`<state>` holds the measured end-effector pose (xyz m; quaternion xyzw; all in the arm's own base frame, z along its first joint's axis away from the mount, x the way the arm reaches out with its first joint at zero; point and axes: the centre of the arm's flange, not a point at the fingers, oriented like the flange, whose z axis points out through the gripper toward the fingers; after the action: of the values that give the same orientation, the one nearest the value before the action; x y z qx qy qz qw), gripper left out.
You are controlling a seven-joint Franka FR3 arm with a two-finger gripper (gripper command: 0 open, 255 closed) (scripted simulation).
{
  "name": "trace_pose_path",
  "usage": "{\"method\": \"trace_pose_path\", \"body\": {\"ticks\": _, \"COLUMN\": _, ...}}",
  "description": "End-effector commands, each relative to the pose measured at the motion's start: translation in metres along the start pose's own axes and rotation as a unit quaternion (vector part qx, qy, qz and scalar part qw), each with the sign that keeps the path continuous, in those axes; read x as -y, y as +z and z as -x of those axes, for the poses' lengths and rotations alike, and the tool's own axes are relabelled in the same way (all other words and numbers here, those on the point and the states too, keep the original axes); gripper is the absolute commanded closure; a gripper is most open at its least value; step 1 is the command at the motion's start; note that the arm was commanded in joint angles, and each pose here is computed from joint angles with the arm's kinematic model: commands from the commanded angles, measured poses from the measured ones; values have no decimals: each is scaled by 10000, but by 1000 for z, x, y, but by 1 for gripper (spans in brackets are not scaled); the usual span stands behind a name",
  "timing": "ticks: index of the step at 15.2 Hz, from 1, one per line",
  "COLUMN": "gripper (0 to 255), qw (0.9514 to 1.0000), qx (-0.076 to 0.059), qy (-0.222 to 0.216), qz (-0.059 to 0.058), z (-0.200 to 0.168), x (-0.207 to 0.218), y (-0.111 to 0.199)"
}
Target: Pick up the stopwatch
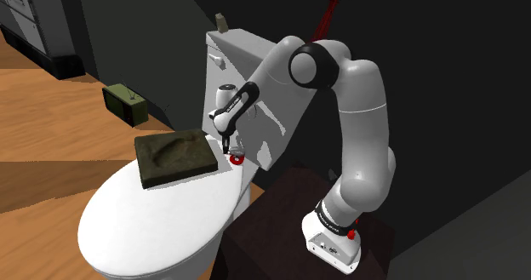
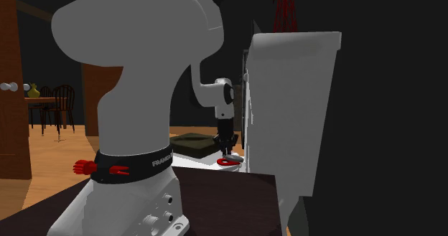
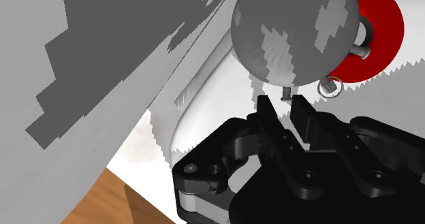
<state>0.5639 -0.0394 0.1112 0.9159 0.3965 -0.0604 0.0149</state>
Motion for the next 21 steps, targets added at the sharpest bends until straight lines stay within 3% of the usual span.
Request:
{"method": "trace_pose_path", "body": {"ticks": 1, "gripper": 255, "qw": 9999, "qx": 74, "qy": -43, "qz": -103, "z": 0, "x": 8, "y": 9}}
{"method": "trace_pose_path", "body": {"ticks": 7, "gripper": 255, "qw": 9999, "qx": 76, "qy": -44, "qz": -103, "z": -1, "x": 8, "y": 8}}
{"method": "trace_pose_path", "body": {"ticks": 21, "gripper": 255, "qw": 9999, "qx": 76, "qy": -44, "qz": -103, "z": 8, "x": 10, "y": -65}}
